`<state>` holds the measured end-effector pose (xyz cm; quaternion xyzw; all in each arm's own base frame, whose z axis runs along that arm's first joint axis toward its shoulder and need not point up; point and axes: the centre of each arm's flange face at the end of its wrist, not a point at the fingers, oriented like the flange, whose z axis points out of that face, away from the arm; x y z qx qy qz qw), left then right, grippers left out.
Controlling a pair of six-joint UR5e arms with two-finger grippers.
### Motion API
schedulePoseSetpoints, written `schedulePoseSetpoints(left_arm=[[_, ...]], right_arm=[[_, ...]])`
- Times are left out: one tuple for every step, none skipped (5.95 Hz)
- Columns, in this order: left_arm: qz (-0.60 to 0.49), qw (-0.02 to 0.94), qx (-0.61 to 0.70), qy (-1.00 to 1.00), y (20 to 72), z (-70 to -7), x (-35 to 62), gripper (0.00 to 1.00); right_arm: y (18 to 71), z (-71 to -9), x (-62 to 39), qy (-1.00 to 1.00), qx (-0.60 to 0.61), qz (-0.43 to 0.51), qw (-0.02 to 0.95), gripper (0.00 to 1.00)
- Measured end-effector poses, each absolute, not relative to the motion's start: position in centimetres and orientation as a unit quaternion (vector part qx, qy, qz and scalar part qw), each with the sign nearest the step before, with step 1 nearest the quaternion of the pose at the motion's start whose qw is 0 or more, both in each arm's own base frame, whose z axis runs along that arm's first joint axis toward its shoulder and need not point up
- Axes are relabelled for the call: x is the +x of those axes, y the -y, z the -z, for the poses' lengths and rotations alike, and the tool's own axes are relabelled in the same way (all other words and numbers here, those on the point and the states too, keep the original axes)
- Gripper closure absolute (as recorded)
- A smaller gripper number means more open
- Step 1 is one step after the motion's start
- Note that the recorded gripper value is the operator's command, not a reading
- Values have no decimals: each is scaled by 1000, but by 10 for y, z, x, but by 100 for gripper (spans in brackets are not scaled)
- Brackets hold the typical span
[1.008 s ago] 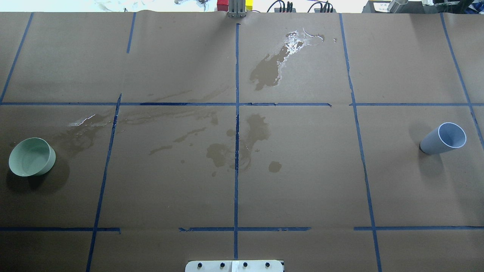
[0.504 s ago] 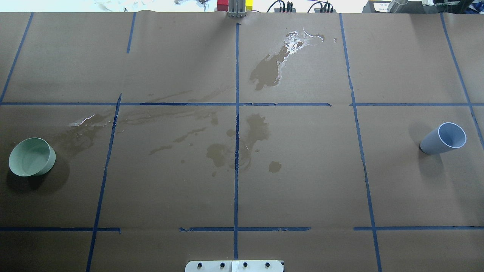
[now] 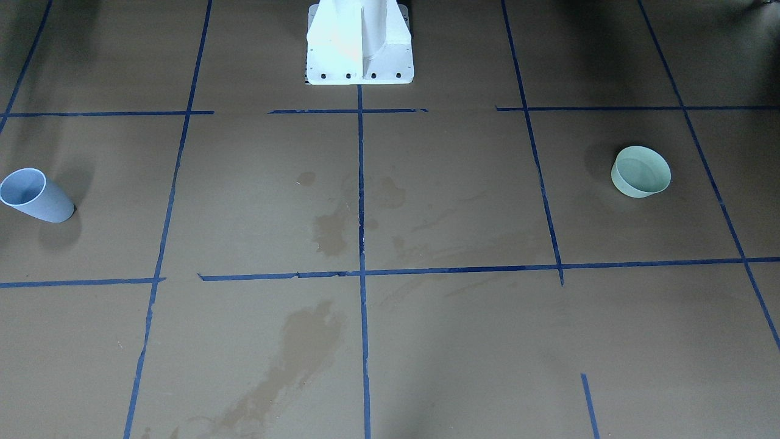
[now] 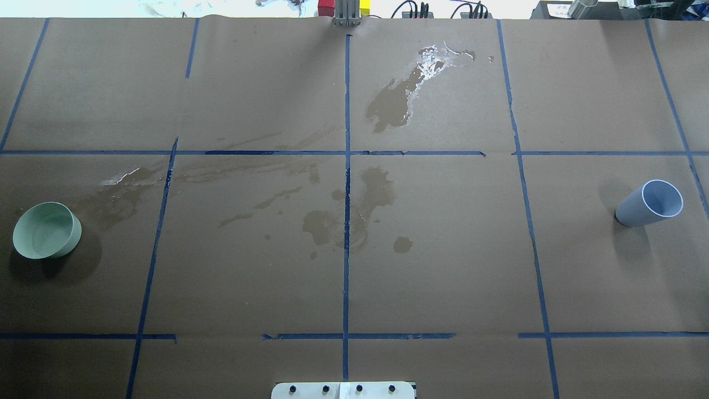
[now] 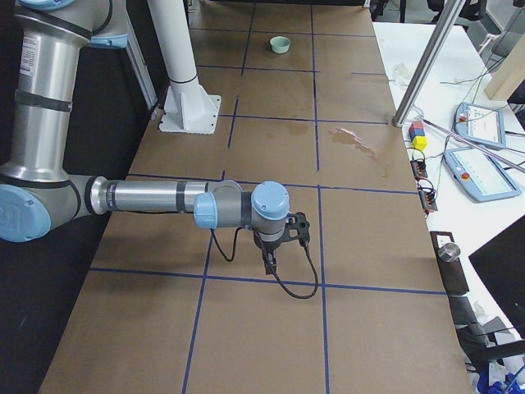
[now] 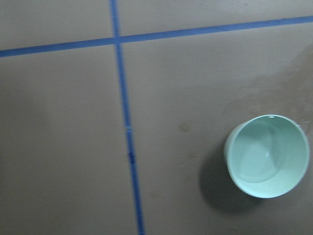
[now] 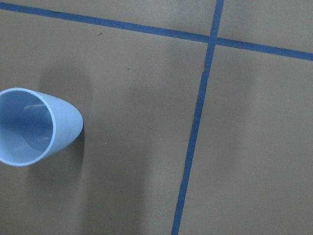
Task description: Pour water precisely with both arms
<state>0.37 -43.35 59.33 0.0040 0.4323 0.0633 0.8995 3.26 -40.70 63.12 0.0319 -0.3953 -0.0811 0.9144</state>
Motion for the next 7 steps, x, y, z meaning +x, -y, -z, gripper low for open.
schedulePoseSetpoints(left_arm=[[-46, 898, -5, -437, 443, -588, 34, 0], [-37, 899, -11, -437, 446, -589, 73, 0], [-26, 903, -18, -428, 445, -591, 112, 0], [-20, 908, -30, -418, 443, -599, 139, 0], [-21, 910, -45, -411, 442, -611, 158, 0], [-24, 911, -59, -406, 443, -623, 171, 6], [-26, 912, -70, -403, 446, -633, 180, 19]], right_arm=[[407, -631, 33, 396, 33, 82, 914, 0], [407, -630, 33, 395, 34, 84, 914, 0], [407, -630, 33, 394, 35, 85, 914, 0], [408, -629, 32, 394, 35, 85, 914, 0], [409, -628, 32, 394, 37, 85, 914, 0], [410, -627, 33, 394, 38, 86, 914, 0], [411, -625, 32, 394, 40, 87, 914, 0]])
